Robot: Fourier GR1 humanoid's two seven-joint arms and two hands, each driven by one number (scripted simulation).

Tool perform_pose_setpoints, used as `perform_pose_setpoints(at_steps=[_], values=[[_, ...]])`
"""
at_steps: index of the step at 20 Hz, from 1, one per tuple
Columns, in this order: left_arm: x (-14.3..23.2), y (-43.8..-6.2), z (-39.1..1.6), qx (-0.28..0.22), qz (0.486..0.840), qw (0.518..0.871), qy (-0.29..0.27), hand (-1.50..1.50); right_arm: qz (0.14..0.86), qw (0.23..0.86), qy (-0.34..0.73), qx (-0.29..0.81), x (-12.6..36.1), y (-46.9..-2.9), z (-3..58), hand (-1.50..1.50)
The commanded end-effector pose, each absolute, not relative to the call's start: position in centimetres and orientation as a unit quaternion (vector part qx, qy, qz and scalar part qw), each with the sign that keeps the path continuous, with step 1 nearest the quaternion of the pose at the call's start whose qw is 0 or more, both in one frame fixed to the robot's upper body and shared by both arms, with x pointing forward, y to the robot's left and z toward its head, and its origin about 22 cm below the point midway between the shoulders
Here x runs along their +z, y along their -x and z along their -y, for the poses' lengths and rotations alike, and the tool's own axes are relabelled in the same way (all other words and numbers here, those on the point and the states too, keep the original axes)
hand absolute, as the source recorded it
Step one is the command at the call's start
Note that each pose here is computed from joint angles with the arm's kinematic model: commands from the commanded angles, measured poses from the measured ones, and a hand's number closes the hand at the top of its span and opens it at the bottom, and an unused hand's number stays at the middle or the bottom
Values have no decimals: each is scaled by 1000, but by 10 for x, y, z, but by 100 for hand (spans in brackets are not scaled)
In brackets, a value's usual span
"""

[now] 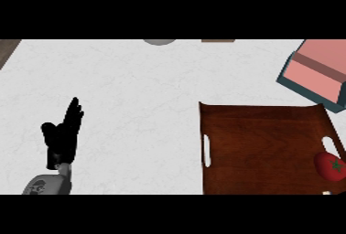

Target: Pick the tomato from the tray and place it in the cardboard box

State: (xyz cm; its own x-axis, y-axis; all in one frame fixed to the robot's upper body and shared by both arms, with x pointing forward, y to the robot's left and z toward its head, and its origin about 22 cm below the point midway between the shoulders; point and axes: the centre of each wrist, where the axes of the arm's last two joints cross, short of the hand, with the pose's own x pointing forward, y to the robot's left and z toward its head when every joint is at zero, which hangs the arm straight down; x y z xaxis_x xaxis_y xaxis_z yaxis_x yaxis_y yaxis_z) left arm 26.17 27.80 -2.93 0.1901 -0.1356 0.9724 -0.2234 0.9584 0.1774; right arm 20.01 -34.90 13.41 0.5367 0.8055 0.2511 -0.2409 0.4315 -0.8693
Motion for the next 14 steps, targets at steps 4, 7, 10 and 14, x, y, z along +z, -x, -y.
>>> perform_pose_setpoints(at_steps=[4,7,10,14], values=[[-22,-267,-266,30,633,760,-145,0,321,775,420,347,111,-209,356,-150],[-35,-278,-287,28,634,759,-142,0,310,776,420,354,119,-213,345,-150],[-24,-255,-274,26,634,759,-145,0,302,778,424,352,113,-210,365,-150],[-12,-257,-273,31,640,754,-143,0,301,776,420,361,92,-208,367,-150]])
